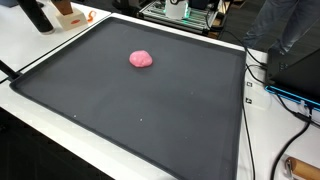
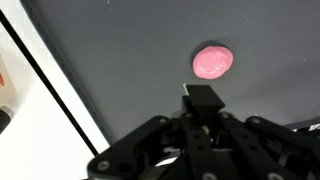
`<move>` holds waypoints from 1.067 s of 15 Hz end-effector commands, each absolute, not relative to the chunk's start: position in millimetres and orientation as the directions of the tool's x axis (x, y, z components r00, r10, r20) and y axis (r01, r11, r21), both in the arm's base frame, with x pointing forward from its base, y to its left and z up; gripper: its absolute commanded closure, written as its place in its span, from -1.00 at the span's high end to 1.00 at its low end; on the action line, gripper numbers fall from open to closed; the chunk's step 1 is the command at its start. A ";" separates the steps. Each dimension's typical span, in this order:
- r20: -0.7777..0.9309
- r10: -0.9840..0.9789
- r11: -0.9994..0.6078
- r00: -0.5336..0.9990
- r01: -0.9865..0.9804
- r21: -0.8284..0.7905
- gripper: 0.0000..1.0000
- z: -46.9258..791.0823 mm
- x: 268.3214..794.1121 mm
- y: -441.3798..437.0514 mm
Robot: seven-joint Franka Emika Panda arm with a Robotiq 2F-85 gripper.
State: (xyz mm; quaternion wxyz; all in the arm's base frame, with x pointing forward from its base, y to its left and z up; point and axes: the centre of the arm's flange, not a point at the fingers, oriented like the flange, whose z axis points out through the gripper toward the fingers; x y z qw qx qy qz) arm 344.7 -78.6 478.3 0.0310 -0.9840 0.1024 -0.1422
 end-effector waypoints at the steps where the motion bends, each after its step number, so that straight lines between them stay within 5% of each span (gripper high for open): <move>1: 0.230 -0.183 -0.970 0.956 -0.137 -0.203 -0.94 455.3 389.1 -104.0; 16: 0.121 -0.117 -0.821 0.986 -0.027 -0.570 -0.94 316.0 468.2 -174.7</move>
